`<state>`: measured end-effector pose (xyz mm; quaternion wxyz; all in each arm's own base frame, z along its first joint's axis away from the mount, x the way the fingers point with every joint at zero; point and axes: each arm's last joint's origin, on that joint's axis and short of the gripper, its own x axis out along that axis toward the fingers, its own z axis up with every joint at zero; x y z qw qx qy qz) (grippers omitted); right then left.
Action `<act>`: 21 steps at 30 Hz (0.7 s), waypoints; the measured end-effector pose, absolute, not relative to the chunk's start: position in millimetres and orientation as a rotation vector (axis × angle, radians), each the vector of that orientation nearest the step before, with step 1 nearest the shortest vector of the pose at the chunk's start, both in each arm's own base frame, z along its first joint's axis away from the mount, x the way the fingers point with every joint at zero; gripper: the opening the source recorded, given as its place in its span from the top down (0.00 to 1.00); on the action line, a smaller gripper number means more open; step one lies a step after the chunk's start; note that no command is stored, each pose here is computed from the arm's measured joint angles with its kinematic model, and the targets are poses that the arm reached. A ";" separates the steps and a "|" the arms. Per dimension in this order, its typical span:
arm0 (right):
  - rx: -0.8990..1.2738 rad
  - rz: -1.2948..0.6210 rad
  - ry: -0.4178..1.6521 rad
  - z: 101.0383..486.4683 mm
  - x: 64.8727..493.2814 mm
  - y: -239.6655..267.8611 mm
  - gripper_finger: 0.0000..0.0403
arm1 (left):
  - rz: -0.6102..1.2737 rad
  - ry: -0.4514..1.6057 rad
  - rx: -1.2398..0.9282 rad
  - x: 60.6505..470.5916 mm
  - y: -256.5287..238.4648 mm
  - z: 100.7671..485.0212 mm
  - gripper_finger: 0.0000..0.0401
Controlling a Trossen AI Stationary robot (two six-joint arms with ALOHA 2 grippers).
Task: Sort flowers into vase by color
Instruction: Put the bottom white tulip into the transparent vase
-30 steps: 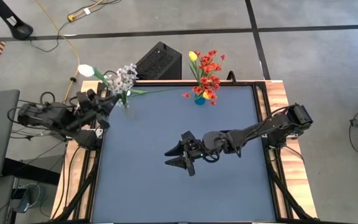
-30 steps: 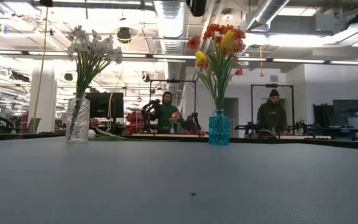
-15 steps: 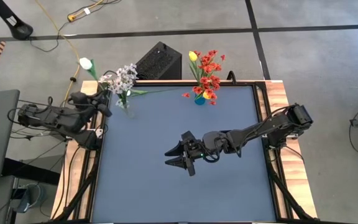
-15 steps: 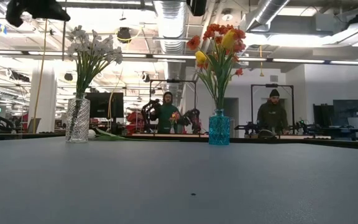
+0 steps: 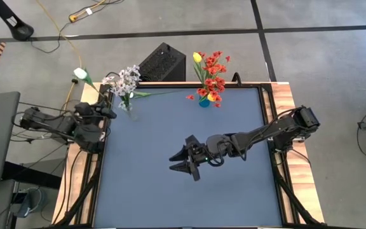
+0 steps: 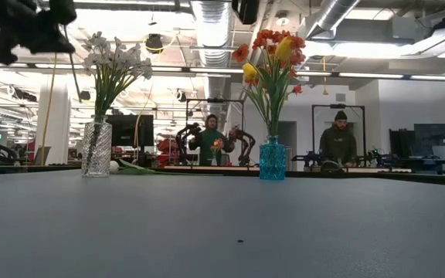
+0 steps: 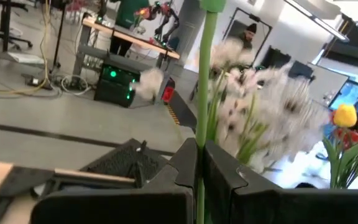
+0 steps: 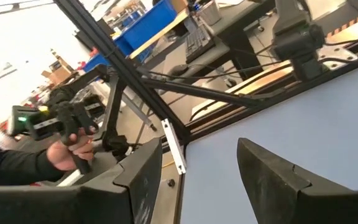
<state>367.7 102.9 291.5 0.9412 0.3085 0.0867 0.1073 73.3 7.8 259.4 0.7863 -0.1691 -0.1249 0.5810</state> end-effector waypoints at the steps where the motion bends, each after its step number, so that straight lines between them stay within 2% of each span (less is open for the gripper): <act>1: 0.629 0.228 0.181 291.4 367.6 103.2 0.42 | 1.255 -0.276 -0.375 74.1 7.9 254.4 1.00; 5: 0.628 0.232 0.193 290.5 367.4 103.4 0.42 | 1.280 -0.310 -0.407 75.2 9.7 244.0 1.00; 15: 0.629 0.246 0.197 290.5 368.7 98.7 0.42 | 1.392 -0.328 -0.381 78.4 17.3 248.2 1.00; 21: 0.632 0.236 0.194 290.6 371.2 88.8 0.42 | 1.372 -0.284 -0.405 82.2 19.1 251.0 1.00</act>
